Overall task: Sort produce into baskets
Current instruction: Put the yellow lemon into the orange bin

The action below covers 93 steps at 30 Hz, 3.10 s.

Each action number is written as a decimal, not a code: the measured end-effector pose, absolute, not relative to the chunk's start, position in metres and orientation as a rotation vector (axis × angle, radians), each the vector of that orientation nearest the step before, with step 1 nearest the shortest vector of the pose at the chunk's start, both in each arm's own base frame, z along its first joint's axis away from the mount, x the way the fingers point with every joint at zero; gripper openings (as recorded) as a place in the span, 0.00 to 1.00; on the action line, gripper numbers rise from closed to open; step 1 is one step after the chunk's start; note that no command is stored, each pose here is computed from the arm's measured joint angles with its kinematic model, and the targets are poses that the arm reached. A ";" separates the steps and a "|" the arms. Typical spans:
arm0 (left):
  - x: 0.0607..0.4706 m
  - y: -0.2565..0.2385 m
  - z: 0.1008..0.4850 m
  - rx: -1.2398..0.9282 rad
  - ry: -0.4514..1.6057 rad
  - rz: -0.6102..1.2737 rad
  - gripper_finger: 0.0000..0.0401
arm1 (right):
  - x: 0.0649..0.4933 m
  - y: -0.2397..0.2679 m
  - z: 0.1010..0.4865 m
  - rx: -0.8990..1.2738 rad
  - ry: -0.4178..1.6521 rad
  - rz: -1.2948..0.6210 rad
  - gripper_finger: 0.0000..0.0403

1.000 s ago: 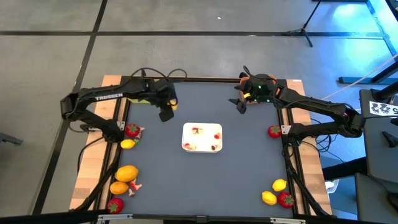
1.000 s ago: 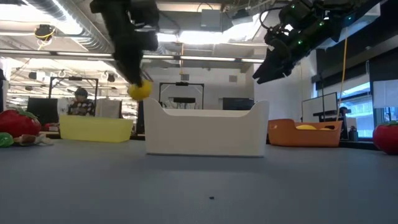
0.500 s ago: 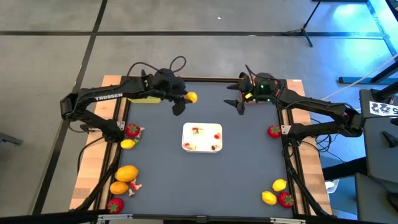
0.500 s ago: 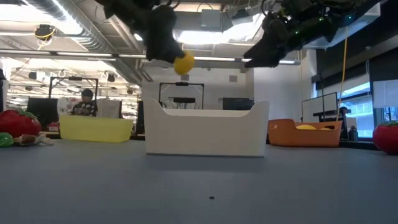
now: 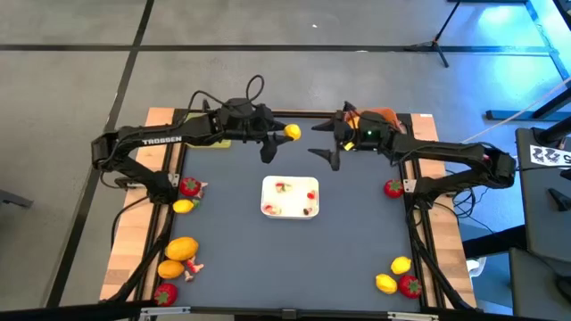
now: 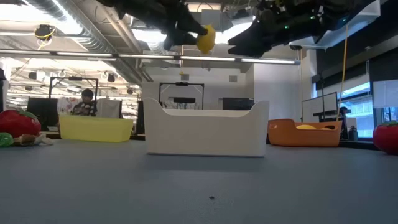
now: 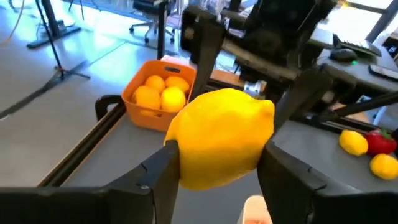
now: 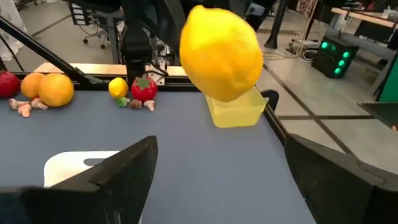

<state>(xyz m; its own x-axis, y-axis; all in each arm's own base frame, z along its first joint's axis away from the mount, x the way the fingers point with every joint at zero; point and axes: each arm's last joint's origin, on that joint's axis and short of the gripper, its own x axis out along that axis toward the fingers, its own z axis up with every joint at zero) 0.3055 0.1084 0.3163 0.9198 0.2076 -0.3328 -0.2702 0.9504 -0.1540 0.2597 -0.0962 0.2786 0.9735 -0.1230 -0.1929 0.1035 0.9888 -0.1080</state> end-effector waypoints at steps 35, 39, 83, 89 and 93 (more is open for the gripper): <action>0.333 0.102 0.307 -0.200 0.205 0.180 0.53 | 0.282 -0.083 0.281 -0.259 0.065 -0.191 0.44; 0.333 0.102 0.306 -0.199 0.213 0.179 0.64 | 0.282 -0.083 0.280 -0.257 0.073 -0.205 0.47; 0.312 0.117 0.285 -0.179 0.502 0.335 0.73 | 0.161 -0.207 0.199 0.388 0.866 -0.692 0.49; 0.312 0.117 0.285 -0.179 0.502 0.335 0.73 | 0.162 -0.208 0.191 0.411 0.905 -0.683 0.50; 0.312 0.117 0.285 -0.179 0.502 0.335 0.73 | 0.161 -0.207 0.191 0.423 0.912 -0.682 0.59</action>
<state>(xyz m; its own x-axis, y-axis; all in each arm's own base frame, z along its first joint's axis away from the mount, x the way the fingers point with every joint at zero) 0.3125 0.1171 0.2845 0.8240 0.2697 -0.4983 -0.3567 0.9302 -0.0865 0.1612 -0.2072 0.1909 0.4276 -0.3564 -0.8308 0.6966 0.7156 0.0515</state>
